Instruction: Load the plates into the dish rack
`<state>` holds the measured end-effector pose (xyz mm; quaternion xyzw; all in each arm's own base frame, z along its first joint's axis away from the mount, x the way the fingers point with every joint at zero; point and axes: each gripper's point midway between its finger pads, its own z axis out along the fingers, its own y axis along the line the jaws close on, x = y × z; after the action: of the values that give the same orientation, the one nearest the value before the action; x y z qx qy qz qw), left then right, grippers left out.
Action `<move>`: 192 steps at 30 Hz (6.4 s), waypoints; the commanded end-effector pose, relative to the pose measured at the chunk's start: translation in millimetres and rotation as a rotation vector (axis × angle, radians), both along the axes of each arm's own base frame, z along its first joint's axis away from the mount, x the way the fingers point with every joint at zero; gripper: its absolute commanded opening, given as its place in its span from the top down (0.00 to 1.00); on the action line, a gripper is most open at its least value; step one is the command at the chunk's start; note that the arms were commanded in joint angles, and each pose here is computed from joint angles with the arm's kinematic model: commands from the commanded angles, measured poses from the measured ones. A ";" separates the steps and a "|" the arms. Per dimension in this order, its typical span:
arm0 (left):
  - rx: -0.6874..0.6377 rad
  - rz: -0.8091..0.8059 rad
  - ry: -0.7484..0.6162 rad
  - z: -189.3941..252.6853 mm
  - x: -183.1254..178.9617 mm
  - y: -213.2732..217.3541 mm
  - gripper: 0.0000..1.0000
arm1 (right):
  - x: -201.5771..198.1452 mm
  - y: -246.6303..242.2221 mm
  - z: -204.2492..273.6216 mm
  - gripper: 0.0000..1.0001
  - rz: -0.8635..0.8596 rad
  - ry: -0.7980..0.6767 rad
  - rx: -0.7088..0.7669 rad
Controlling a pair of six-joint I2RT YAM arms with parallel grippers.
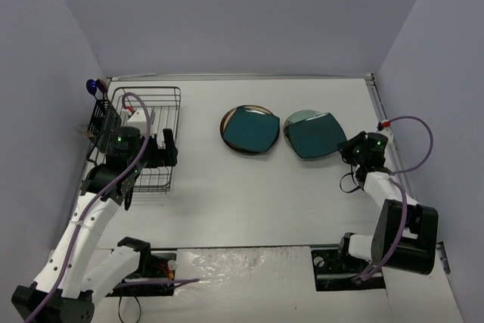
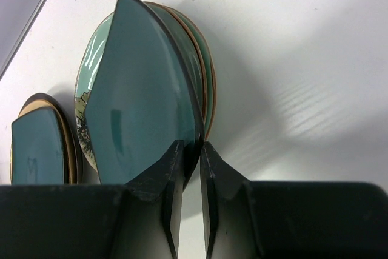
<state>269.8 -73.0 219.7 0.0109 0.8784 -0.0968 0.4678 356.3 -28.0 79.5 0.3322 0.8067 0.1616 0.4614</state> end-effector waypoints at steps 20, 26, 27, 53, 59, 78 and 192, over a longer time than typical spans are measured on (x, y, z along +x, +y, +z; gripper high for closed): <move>-0.003 0.021 -0.059 20.7 10.9 2.8 0.03 | -19.4 4.8 -18.4 0.92 -0.046 -0.018 0.060; -0.002 0.022 -0.057 19.9 11.2 3.0 0.03 | -16.4 9.1 -21.1 0.84 -0.012 -0.020 0.066; -0.001 0.022 -0.055 19.4 11.3 3.0 0.03 | -15.3 9.7 -21.3 0.83 -0.006 -0.021 0.067; 0.009 0.022 -0.024 11.7 13.2 2.6 0.03 | 10.2 20.0 -10.6 0.65 0.084 -0.083 0.095; 0.013 0.026 -0.022 10.7 13.0 3.6 0.03 | 18.3 21.3 -4.2 0.68 0.098 -0.112 0.105; 0.021 0.033 -0.024 11.3 12.5 5.7 0.03 | 16.0 15.2 19.0 1.00 0.083 -0.161 0.109; -0.311 -0.046 -0.108 61.1 23.0 -45.0 0.03 | 15.4 46.1 127.0 1.00 0.220 -0.430 0.337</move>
<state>270.9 -86.7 211.8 -0.0178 0.8884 -0.1357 0.4382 347.7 4.7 98.5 0.3642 0.7511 0.3250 0.4445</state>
